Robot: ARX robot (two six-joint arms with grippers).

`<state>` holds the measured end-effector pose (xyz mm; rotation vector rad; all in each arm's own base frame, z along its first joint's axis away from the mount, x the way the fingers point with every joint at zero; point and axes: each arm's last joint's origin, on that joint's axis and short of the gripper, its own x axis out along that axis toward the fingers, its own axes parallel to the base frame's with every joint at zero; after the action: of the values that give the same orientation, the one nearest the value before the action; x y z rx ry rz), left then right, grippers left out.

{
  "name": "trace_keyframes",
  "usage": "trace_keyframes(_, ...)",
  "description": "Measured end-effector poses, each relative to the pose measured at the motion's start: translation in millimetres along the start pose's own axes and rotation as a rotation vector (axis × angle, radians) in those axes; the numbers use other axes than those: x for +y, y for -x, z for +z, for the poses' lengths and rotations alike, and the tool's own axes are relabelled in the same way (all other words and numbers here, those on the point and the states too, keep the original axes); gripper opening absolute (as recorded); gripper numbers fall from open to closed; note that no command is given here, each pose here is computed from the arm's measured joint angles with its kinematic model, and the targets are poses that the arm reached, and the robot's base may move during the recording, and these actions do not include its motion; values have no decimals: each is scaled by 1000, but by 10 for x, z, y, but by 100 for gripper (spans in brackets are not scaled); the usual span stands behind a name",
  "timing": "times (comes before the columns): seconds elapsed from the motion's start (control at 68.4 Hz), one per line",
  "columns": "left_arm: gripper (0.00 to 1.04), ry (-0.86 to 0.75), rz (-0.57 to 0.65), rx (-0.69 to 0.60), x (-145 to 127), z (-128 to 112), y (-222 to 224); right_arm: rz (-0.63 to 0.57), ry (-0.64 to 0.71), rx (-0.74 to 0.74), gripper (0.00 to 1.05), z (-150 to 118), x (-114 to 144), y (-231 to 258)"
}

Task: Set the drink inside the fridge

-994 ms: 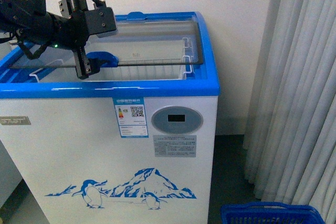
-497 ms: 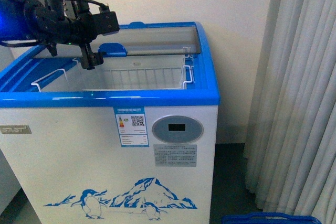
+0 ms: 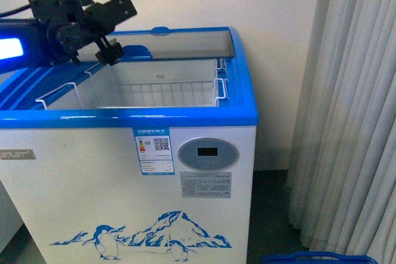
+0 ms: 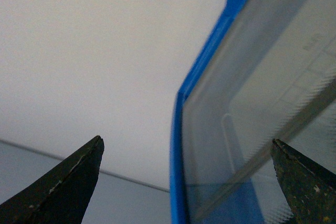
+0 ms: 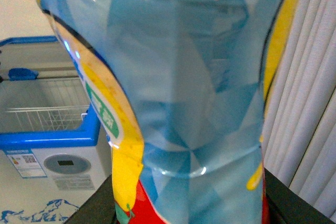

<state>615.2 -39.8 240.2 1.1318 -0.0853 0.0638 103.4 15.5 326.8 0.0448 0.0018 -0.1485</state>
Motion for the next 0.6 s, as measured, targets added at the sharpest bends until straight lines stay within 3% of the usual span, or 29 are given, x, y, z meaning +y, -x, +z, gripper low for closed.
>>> trace_keyframes(0.073, 97, 53, 1, 21, 112, -10, 13, -2, 0, 0, 42, 0, -1, 0)
trace_keyframes(0.19, 97, 389, -101, 53, 405, 13, 299, 0, 0, 0, 42, 0, 0, 0)
trace_keyframes(0.321, 97, 761, -228, 60, 823, 221, 1262, 0, 0, 0, 42, 0, 0, 0)
trace_keyframes(0.541, 97, 1083, -416, 164, 567, 126, 2856, 0, 0, 0, 42, 0, 0, 0)
trace_keyframes(0.599, 92, 1100, -326, 170, 538, 87, 3193, -1, 0, 0, 42, 0, 0, 0)
